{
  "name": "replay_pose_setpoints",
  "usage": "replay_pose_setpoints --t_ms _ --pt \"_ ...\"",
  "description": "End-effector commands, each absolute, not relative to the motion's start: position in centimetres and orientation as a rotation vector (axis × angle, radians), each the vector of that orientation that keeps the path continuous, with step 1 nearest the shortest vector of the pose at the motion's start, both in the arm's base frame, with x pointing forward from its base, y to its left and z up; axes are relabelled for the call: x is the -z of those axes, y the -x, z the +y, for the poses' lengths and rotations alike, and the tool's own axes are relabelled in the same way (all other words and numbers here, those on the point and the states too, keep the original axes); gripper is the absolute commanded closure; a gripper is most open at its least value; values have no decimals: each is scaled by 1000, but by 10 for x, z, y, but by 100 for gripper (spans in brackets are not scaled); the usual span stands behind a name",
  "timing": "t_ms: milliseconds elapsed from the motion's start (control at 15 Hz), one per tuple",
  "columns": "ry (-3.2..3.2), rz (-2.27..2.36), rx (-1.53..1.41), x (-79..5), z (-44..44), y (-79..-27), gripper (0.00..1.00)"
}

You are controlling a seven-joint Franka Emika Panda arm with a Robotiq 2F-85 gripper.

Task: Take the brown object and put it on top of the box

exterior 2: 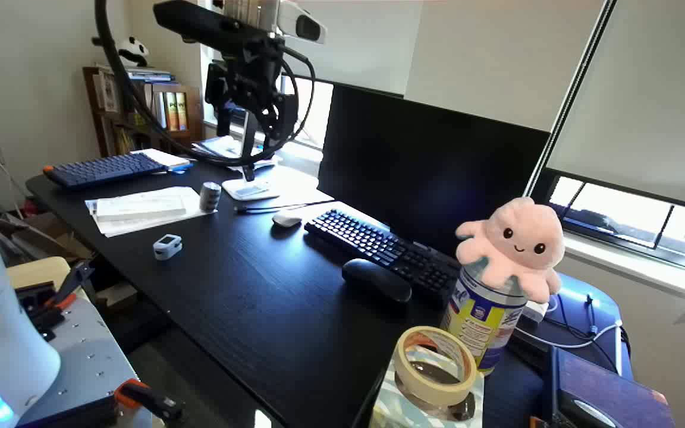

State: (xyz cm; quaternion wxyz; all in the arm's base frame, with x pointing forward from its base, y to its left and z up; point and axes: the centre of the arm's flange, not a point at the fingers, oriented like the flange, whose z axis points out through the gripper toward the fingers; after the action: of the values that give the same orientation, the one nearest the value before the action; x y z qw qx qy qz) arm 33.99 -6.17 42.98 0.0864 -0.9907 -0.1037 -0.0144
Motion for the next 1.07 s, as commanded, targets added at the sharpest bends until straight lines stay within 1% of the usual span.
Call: replay_pose_setpoints --t_ms 0,400,800,1000 --pt "2952 -309 43 -430 -62 -340 0" --pt "2962 -505 -21 -421 -1 -386 0" --pt "3018 -586 -110 -392 110 -443 0" --pt "3065 -510 -95 -370 169 -476 0"
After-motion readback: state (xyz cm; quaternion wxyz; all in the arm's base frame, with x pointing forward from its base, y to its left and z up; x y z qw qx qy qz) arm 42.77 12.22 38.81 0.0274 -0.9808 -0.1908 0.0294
